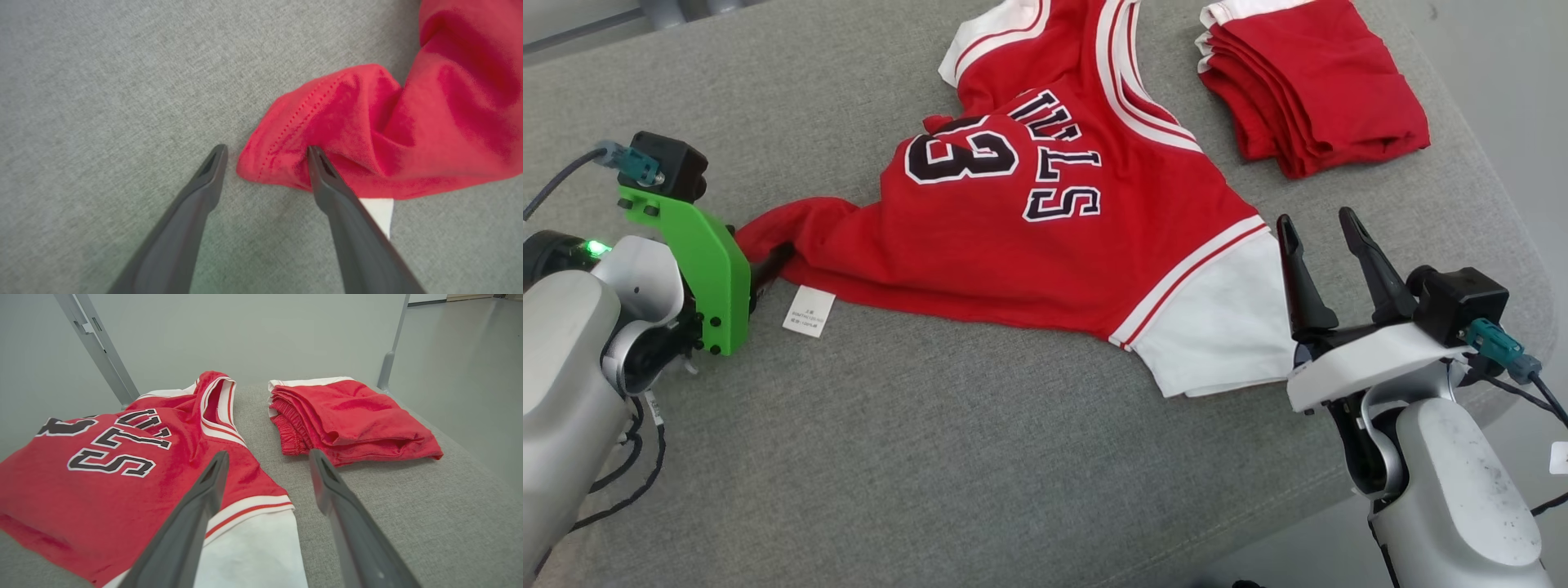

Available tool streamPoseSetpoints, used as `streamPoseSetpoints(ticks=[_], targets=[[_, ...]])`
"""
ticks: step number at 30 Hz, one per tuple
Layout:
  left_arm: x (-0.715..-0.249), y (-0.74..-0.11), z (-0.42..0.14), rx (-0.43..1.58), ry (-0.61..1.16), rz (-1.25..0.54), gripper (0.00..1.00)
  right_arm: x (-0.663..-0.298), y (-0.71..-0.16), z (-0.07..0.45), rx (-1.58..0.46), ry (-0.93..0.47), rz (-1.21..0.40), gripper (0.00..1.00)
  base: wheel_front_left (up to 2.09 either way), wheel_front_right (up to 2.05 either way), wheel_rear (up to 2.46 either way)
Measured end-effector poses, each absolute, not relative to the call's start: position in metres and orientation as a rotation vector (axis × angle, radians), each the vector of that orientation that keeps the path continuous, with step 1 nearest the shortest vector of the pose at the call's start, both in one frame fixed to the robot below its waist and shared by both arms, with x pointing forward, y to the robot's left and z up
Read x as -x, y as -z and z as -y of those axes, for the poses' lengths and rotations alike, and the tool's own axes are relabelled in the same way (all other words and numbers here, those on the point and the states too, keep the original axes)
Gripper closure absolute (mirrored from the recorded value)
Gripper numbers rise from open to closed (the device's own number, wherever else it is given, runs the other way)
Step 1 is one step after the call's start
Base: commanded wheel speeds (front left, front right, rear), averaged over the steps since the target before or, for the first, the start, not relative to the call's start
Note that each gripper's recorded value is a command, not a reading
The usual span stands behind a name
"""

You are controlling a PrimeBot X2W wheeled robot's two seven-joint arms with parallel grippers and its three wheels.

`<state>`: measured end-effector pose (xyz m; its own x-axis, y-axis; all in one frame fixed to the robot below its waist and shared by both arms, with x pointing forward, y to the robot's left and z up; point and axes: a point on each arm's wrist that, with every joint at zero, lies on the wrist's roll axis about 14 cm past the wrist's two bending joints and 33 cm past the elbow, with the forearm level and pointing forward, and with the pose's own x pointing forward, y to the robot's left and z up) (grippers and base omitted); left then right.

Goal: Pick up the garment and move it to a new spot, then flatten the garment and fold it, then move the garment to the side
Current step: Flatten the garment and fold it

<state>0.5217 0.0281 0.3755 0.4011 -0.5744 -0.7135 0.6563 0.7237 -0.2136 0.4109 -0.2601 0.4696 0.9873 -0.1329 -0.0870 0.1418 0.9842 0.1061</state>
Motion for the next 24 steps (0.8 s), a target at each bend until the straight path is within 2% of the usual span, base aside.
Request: streamPoseSetpoints(ticks=[5,6,8,17,24], targets=[[-0.529,-0.364,-0.032,-0.110,0.766,-0.890,0.00,-0.412,-0.464,0.264,-0.108,0.149,-0.097,0.00,0.00,0.00,0.00],[-0.528,-0.362,-0.032,-0.102,0.767,-0.903,0.12,-0.411,-0.463,0.264,-0.109,0.149,-0.100,0.00,0.00,0.00,0.00],[-0.526,-0.362,-0.034,-0.125,0.773,-0.914,1.00,-0.411,-0.463,0.264,-0.109,0.149,-0.099,0.00,0.00,0.00,0.00],[-0.507,-0.387,-0.037,-0.082,0.793,-0.883,1.00,-0.407,-0.472,0.269,-0.094,0.144,-0.090,0.00,0.00,0.00,0.00],[-0.478,-0.398,-0.078,-0.031,0.714,-0.926,1.00,-0.412,-0.474,0.249,-0.095,0.068,-0.116,0.00,0.00,0.00,0.00]])
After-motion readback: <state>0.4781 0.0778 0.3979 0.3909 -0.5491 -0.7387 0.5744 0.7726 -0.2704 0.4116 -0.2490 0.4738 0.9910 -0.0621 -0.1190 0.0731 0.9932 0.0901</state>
